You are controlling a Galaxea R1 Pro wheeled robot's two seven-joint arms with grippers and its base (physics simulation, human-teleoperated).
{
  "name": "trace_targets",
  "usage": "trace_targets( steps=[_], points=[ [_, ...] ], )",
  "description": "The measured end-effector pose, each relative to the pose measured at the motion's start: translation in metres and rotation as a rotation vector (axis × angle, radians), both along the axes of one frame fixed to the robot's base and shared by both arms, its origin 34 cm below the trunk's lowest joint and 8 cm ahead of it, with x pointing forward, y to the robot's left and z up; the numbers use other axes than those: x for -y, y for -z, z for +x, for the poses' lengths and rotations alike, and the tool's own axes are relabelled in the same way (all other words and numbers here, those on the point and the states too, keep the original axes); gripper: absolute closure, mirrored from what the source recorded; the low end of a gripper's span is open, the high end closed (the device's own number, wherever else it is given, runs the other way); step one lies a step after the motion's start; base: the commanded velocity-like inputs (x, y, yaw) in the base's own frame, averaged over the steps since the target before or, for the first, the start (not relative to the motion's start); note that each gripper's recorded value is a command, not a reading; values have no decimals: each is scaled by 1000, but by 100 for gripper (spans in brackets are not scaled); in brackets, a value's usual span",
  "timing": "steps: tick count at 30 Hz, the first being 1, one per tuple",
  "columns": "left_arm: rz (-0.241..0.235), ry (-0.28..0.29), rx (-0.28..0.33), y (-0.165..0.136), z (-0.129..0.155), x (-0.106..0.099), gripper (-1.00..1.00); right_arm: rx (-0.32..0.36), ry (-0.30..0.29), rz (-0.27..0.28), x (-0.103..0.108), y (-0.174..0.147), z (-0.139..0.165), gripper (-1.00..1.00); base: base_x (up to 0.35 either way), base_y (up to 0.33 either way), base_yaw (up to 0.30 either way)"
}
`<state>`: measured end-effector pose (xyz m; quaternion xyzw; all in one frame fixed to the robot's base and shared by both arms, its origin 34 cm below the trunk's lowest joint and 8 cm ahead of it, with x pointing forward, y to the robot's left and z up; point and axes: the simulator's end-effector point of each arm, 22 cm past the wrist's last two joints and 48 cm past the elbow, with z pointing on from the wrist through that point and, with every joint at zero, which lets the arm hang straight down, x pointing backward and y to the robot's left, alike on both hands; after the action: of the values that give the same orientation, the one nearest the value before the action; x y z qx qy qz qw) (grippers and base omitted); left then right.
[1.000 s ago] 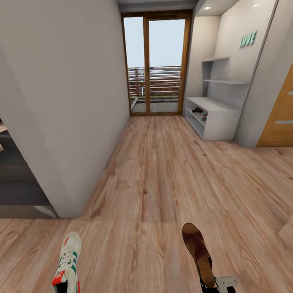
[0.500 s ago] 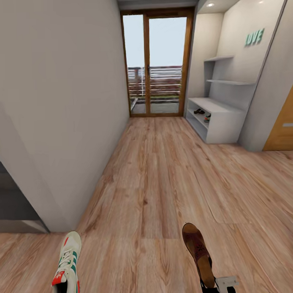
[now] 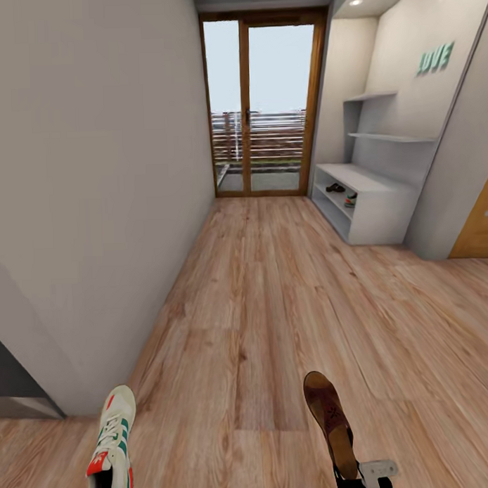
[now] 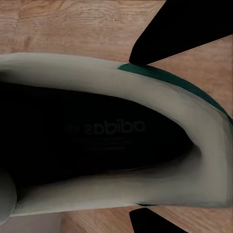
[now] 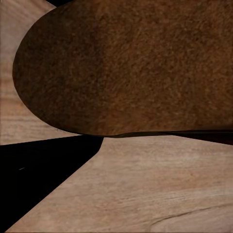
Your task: Pick up the two gym shoes and the two sandals from the corridor floor and place them onto the hallstand (shoe rack) in the corridor, making sure they are on the rack and not on the floor. Arrange them so the two gym shoes are next to each other and the two sandals are next to each other.
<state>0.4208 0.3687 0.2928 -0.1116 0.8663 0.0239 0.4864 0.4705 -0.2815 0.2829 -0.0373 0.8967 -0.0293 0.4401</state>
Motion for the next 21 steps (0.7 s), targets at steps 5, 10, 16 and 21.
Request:
trace_targets(
  steps=[5,10,16,21],
  points=[
    [-1,0,0,0,0,0,100,0,0,0,0,0,0,100,339,0,0],
    [0,0,0,0,0,0,100,0,0,0,0,0,0,100,339,0,0],
    [0,1,0,0,0,0,100,0,0,0,0,0,0,100,339,0,0],
    [1,1,-1,0,0,0,100,-1,0,0,0,0,0,100,339,0,0]
  ],
)
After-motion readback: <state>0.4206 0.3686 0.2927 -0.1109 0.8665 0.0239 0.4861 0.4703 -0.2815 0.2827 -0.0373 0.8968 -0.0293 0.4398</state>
